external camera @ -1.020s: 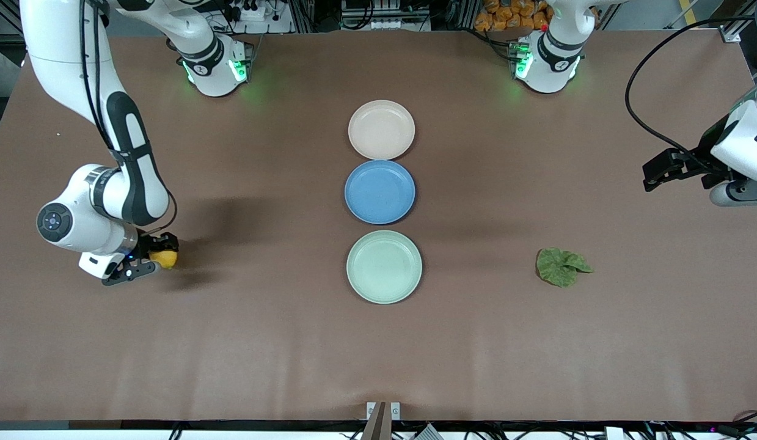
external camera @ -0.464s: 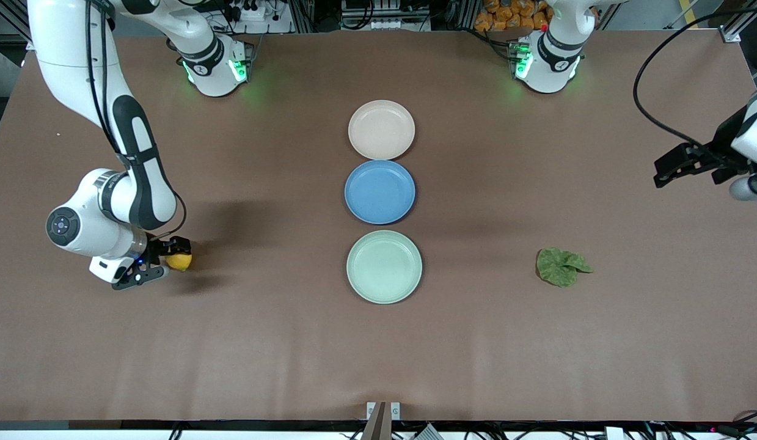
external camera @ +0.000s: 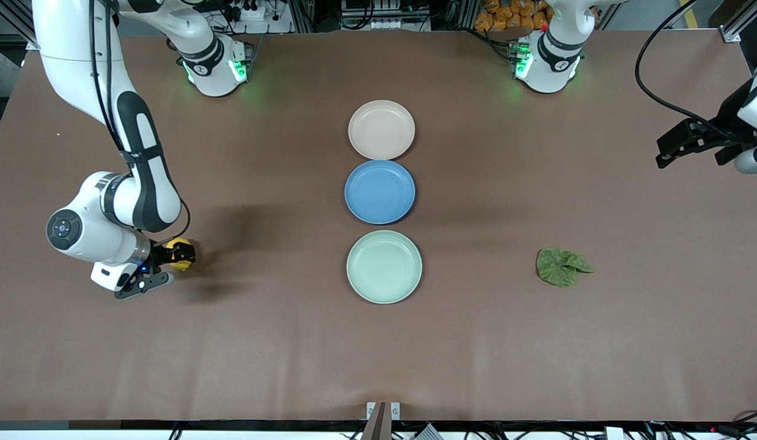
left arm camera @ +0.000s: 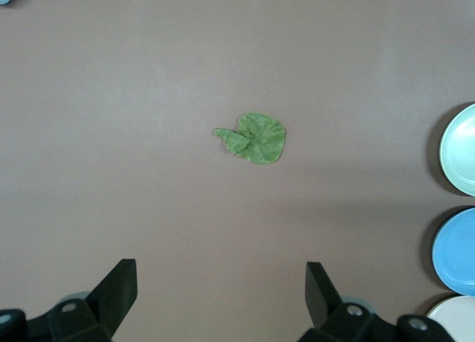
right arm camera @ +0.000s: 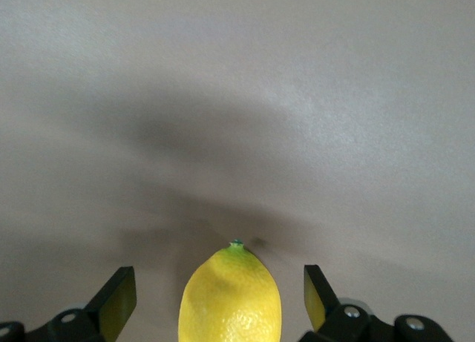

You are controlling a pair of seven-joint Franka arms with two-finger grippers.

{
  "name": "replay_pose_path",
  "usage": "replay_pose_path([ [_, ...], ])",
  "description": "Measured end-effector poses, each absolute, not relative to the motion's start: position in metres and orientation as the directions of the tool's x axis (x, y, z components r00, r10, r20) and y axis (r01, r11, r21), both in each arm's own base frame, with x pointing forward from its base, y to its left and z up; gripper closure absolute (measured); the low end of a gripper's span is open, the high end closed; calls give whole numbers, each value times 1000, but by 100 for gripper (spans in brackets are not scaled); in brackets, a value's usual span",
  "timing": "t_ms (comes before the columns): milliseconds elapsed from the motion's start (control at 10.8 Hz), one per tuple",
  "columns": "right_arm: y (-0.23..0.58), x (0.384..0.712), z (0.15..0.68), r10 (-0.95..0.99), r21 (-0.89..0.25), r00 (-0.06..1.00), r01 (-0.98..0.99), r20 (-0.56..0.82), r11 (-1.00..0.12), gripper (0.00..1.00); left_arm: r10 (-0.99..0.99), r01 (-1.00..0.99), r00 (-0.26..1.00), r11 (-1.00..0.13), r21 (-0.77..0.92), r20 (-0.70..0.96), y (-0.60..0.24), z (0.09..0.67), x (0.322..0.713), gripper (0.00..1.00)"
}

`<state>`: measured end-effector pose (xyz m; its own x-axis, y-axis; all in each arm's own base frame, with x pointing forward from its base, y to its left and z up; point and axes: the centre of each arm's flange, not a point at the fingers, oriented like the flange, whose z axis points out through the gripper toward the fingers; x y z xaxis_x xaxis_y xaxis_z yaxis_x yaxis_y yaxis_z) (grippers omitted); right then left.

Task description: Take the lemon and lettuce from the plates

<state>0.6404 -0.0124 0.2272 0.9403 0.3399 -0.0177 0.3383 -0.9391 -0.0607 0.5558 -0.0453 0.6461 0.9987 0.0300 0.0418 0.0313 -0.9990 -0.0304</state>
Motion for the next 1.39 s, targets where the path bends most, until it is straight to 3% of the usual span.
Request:
replay_pose_path([
  [1391, -16, 648, 305, 324, -132, 946, 317, -34, -939, 0, 36, 36, 999, -999, -41, -16, -41, 642, 544, 0],
])
